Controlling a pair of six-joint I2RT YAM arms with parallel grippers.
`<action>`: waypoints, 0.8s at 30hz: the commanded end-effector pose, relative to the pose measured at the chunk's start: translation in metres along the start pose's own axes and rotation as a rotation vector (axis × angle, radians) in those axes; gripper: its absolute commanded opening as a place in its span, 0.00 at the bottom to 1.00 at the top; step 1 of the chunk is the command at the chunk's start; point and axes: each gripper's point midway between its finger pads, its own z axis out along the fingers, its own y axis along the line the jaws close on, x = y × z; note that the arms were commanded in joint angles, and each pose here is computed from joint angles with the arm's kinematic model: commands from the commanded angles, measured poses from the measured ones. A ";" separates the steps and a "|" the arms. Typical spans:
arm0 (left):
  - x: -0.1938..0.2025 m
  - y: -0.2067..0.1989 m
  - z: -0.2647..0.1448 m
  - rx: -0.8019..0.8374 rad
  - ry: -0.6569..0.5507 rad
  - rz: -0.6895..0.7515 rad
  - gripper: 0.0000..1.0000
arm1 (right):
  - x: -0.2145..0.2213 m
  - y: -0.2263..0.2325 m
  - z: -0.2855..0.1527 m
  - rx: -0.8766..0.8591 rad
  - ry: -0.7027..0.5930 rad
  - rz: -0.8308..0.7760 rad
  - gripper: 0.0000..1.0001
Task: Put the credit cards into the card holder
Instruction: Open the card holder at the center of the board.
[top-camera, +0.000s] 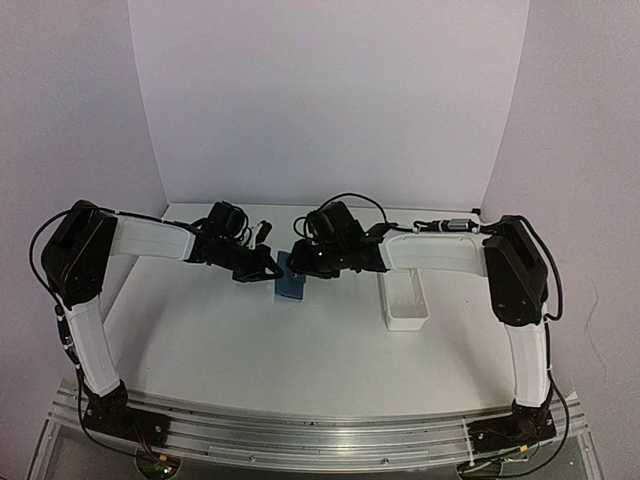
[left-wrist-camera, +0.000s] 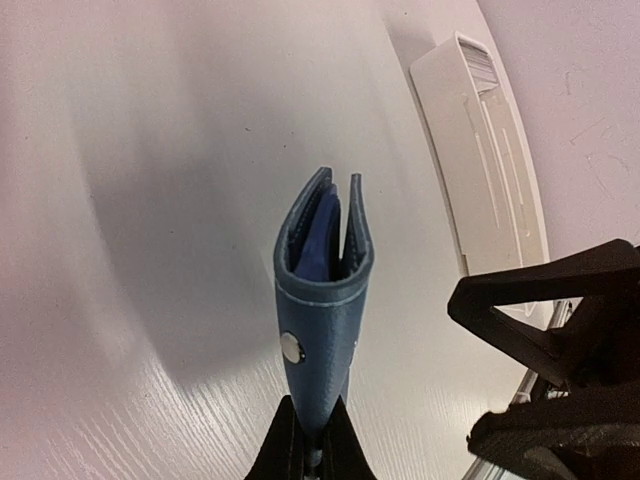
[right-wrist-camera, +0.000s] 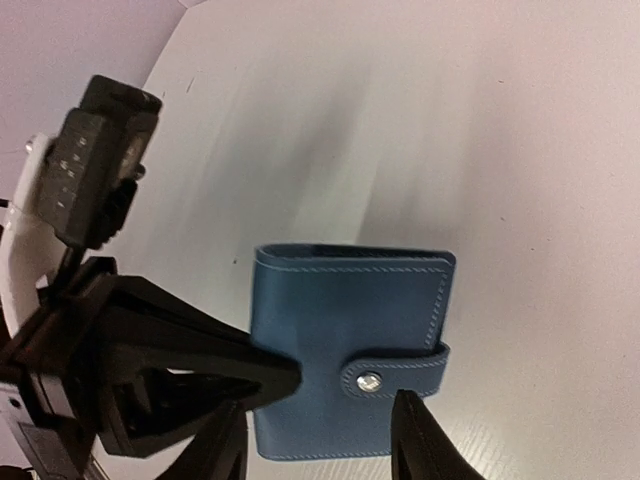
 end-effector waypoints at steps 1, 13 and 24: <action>-0.019 -0.013 -0.010 -0.024 -0.060 0.068 0.00 | -0.006 0.009 0.008 -0.016 -0.004 -0.033 0.43; -0.016 -0.024 -0.011 0.009 -0.070 0.098 0.00 | 0.021 -0.005 0.039 0.006 0.073 -0.036 0.39; -0.010 -0.042 -0.005 0.097 -0.054 0.103 0.00 | 0.030 -0.023 0.056 0.065 0.075 -0.027 0.25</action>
